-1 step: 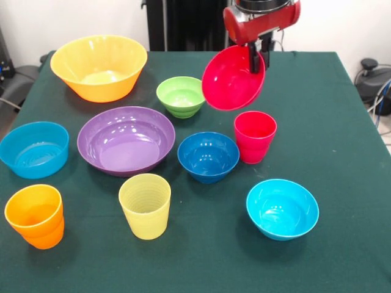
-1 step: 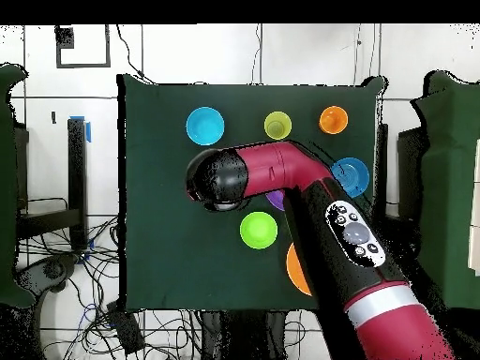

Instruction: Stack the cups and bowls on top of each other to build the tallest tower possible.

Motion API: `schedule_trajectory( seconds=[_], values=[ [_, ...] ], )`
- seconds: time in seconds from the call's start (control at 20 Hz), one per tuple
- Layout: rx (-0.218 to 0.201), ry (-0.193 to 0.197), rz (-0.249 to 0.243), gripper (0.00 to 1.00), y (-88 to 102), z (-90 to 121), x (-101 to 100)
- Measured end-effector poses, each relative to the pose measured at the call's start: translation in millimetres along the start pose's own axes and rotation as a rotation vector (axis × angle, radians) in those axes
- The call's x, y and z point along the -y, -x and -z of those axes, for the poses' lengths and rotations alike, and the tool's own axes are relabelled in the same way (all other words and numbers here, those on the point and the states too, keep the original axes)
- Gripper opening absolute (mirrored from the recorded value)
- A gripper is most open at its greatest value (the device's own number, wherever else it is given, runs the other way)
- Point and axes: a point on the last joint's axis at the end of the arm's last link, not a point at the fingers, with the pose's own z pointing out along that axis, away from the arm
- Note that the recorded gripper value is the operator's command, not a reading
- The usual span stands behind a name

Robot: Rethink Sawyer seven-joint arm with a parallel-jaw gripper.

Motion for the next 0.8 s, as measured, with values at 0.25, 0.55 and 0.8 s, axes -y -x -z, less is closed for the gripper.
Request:
schedule_trajectory(
  seconds=[0.25,0.55,0.8],
  values=[
    [-0.007,-0.004,0.012,0.0,-0.8,-11.7,3.6],
    [-0.024,0.003,0.023,0.0,-4.4,-28.1,4.4],
    [-0.034,0.017,0.024,0.0,-6.8,-36.9,2.4]
  ],
)
